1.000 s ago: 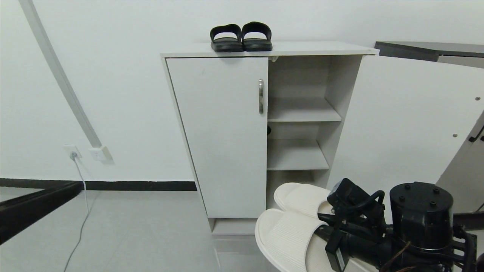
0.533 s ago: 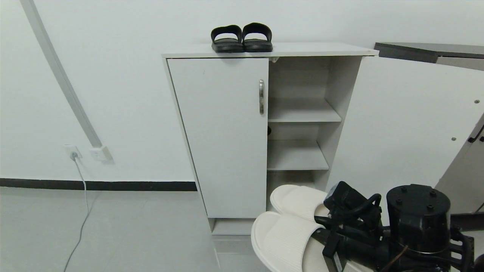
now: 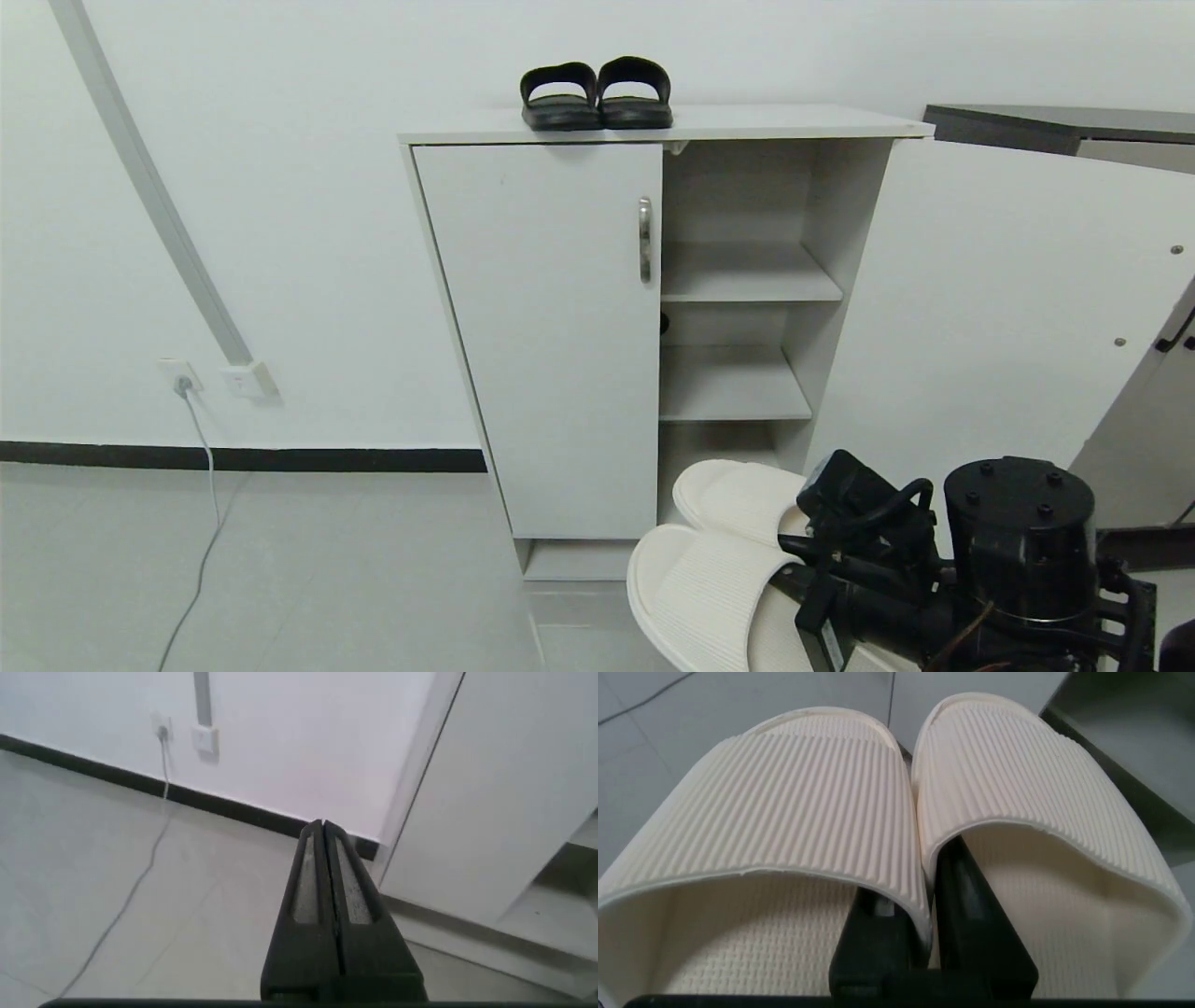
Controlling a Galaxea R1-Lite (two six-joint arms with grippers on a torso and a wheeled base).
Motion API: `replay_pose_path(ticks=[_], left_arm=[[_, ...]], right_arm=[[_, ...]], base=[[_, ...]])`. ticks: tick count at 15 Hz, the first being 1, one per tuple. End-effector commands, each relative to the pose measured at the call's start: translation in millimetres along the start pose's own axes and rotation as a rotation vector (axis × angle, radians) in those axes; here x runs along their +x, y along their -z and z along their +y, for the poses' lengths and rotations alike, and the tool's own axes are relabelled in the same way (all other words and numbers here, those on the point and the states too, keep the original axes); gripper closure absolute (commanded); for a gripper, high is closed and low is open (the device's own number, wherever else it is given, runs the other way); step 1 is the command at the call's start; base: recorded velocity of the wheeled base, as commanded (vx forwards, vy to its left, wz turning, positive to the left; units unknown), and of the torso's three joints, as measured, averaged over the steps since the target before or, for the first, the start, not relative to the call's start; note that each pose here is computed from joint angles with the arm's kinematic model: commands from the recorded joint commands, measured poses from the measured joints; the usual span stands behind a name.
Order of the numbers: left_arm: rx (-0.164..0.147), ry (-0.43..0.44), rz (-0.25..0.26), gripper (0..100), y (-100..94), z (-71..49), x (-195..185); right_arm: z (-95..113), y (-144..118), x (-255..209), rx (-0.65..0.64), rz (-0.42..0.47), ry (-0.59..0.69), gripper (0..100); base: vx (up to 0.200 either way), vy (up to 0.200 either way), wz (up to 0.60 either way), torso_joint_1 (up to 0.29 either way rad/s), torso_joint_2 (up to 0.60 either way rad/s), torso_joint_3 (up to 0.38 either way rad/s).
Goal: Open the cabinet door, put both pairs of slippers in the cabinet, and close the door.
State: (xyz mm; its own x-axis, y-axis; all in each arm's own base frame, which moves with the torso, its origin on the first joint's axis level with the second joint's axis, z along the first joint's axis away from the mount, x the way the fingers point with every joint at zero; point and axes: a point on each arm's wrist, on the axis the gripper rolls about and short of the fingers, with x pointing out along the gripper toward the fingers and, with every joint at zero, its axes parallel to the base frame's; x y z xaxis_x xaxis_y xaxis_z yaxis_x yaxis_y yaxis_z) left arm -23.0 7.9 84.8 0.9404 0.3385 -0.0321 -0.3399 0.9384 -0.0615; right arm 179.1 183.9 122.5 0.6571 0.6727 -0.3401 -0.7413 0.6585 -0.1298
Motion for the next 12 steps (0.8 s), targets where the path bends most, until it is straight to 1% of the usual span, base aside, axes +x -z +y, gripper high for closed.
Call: replay_pose_path(ticks=[1, 2, 3, 4, 5, 7, 8, 10, 11, 12], left_arm=[[0.005, 0.066, -0.045, 100, 5.0, -0.6, -2], [0.010, 0.160, -0.053, 100, 5.6, -2.9, -2], [0.019, 0.232, -0.046, 100, 7.0, -4.6, -2], [0.050, 0.282, -0.016, 100, 10.0, -5.6, -2], [0.067, 0.317, -0.019, 100, 9.9, -6.4, -2], [0.092, 0.344, -0.021, 100, 10.1, -6.9, -2], [0.092, 0.346, -0.021, 100, 10.1, -7.0, -2], [0.087, 0.346, -0.022, 100, 10.1, -6.9, -2], [0.073, 0.345, -0.021, 100, 9.9, -6.9, -2], [0.070, 0.345, -0.022, 100, 9.5, -6.9, -2]], right_arm=[[0, 1, 1, 0.000, 0.006, -0.001, 100], [1, 2, 2, -0.001, 0.009, -0.003, 100], [1, 3, 2, -0.001, 0.015, -0.004, 100], [1, 3, 3, -0.001, 0.015, -0.004, 100], [1, 3, 3, -0.001, 0.015, -0.004, 100], [1, 2, 3, -0.001, 0.010, -0.003, 100], [1, 1, 3, -0.001, 0.007, -0.001, 100], [-1, -2, 5, 0.003, 0.003, 0.050, 100], [-2, -4, 13, 0.017, 0.008, 0.098, 100], [-1, -3, 24, 0.053, 0.018, 0.151, 100]], base=[[0.000, 0.000, 0.00, 0.000, 0.00, 0.000], [0.000, 0.000, 0.00, 0.000, 0.00, 0.000], [0.000, 0.000, 0.00, 0.000, 0.00, 0.000], [0.000, 0.000, 0.00, 0.000, 0.00, 0.000], [0.000, 0.000, 0.00, 0.000, 0.00, 0.000], [0.000, 0.000, 0.00, 0.000, 0.00, 0.000], [0.000, 0.000, 0.00, 0.000, 0.00, 0.000], [0.000, 0.000, 0.00, 0.000, 0.00, 0.000], [0.000, 0.000, 0.00, 0.000, 0.00, 0.000], [0.000, 0.000, 0.00, 0.000, 0.00, 0.000]])
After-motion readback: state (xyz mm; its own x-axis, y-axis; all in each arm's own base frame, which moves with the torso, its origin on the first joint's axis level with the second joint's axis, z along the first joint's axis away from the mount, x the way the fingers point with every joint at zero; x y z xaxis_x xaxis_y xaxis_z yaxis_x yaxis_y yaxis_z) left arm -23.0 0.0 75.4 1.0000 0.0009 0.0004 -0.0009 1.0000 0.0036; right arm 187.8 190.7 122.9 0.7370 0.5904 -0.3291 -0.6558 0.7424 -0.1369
